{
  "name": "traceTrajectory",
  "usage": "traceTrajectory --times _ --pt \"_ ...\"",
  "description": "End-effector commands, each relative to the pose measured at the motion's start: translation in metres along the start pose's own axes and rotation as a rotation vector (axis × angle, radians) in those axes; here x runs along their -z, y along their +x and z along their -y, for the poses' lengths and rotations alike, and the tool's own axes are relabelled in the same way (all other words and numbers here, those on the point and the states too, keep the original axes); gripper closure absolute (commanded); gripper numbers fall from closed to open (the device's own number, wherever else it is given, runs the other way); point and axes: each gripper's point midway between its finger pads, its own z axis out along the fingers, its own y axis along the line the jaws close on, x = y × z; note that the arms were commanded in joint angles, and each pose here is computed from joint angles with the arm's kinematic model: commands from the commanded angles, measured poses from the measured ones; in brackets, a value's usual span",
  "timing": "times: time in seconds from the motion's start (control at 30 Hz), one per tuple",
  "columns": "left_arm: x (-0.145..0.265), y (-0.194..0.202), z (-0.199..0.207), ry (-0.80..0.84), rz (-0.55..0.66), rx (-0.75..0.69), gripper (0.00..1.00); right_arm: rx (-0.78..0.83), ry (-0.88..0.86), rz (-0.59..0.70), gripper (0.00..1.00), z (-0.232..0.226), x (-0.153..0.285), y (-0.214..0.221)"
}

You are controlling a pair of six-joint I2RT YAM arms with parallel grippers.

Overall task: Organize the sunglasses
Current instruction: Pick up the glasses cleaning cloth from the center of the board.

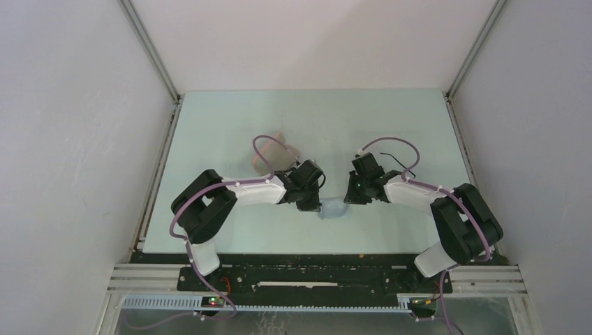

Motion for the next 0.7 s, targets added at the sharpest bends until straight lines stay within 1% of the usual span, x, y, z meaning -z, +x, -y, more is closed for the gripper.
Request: traceTrajectory --times 0.0,0.3,0.4,0.43,0.6,0.67 --pt "0.009 -0.002 -0.006 -0.056 0.018 -0.018 1.0 0.035 0.152 -0.049 0.73 0.028 -0.01 0.021" --pt "0.013 -0.003 -0.013 -0.077 0.034 -0.012 1.0 0.055 0.145 -0.046 0.72 0.019 -0.007 0.023" --pt "0.012 -0.002 -0.014 -0.079 0.033 -0.011 1.0 0.061 0.156 -0.039 0.73 0.02 -0.004 0.022" --pt "0.012 -0.003 -0.013 -0.077 0.034 -0.011 1.0 0.061 0.158 -0.037 0.75 0.02 -0.003 0.022" --pt "0.013 -0.004 -0.009 -0.062 0.034 -0.018 1.0 0.071 0.141 -0.027 0.98 0.016 -0.002 0.02" --pt "0.015 -0.005 -0.005 -0.045 0.032 -0.025 1.0 0.07 0.132 -0.023 1.0 0.013 -0.001 0.019"
